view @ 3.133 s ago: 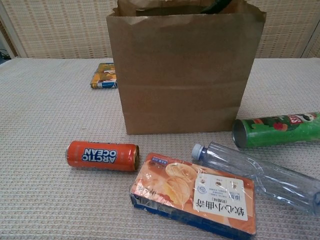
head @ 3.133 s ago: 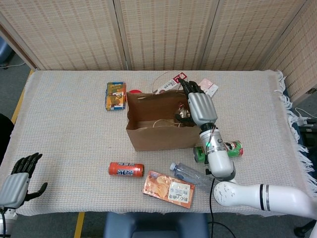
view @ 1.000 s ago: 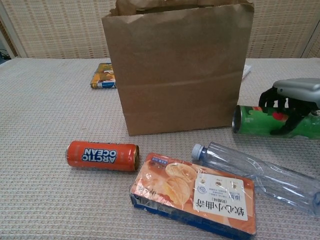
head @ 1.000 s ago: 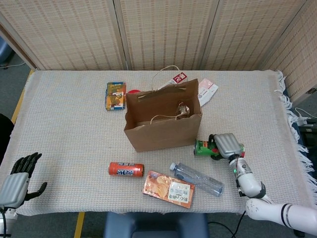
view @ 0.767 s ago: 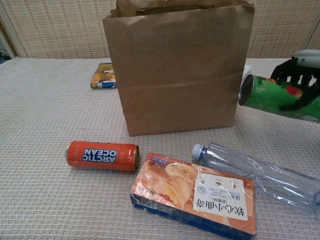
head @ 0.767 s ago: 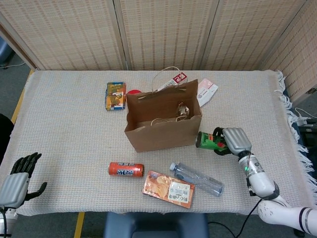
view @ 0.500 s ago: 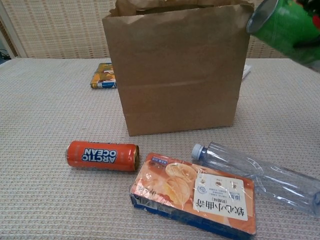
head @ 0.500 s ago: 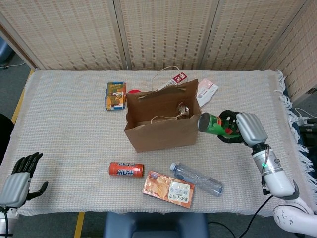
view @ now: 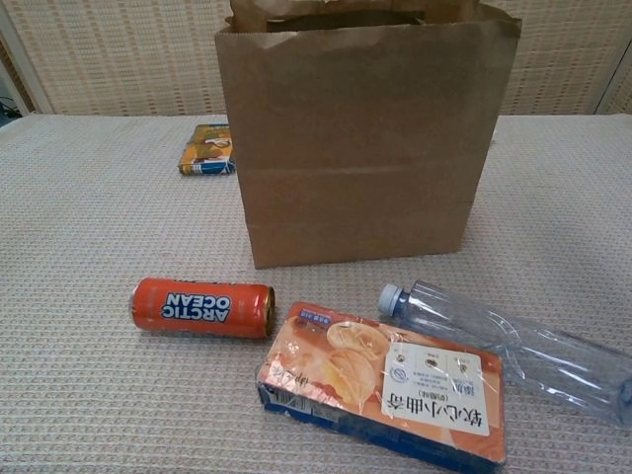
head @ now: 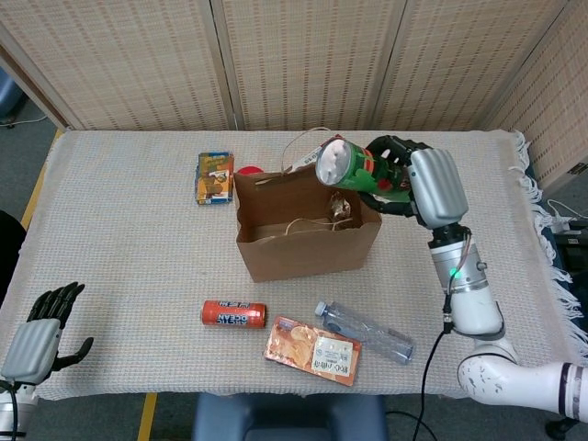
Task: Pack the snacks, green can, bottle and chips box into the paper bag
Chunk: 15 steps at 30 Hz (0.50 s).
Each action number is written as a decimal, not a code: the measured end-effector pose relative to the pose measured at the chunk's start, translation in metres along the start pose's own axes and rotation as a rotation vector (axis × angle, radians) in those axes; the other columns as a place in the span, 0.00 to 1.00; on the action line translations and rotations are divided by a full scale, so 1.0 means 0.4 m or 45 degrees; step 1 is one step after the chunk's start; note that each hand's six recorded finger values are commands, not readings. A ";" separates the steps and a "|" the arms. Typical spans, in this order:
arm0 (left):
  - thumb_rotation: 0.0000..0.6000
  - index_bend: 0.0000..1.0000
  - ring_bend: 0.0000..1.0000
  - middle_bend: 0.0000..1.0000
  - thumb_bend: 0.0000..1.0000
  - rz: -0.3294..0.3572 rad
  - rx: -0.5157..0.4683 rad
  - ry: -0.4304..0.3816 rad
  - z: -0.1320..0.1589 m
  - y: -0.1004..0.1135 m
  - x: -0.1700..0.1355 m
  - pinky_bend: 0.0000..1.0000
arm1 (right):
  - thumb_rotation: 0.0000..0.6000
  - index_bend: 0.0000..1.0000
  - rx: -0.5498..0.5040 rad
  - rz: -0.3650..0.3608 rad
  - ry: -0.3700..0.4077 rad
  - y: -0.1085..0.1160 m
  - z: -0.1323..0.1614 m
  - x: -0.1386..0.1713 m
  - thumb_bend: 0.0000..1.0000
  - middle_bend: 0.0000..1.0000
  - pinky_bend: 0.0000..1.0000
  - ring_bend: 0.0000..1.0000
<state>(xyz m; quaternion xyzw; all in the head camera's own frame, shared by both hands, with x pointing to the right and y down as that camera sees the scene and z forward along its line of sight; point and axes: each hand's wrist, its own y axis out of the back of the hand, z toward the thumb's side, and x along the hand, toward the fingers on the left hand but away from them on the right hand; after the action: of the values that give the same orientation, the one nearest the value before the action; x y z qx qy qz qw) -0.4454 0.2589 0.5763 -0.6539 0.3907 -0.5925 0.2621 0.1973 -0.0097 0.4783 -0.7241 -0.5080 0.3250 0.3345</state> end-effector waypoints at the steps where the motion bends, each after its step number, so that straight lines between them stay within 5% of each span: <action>1: 1.00 0.00 0.00 0.00 0.33 -0.002 -0.004 -0.001 0.000 0.000 -0.001 0.01 | 1.00 0.73 -0.010 -0.004 0.009 -0.014 0.018 -0.012 0.32 0.63 0.74 0.66; 11: 1.00 0.00 0.00 0.00 0.33 -0.024 -0.042 0.015 -0.012 0.004 0.001 0.01 | 1.00 0.64 -0.022 0.053 0.011 -0.221 0.134 -0.101 0.32 0.63 0.68 0.59; 15: 1.00 0.00 0.00 0.00 0.33 -0.028 -0.045 0.013 -0.014 0.004 -0.001 0.01 | 1.00 0.23 -0.003 0.168 -0.003 -0.294 0.129 -0.090 0.23 0.41 0.48 0.30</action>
<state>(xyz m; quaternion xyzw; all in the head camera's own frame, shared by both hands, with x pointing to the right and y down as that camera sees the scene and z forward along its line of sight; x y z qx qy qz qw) -0.4512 0.2590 0.5757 -0.6596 0.3952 -0.5918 0.2418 0.0846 -0.0056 0.5495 -0.7560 -0.4600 0.3466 0.3108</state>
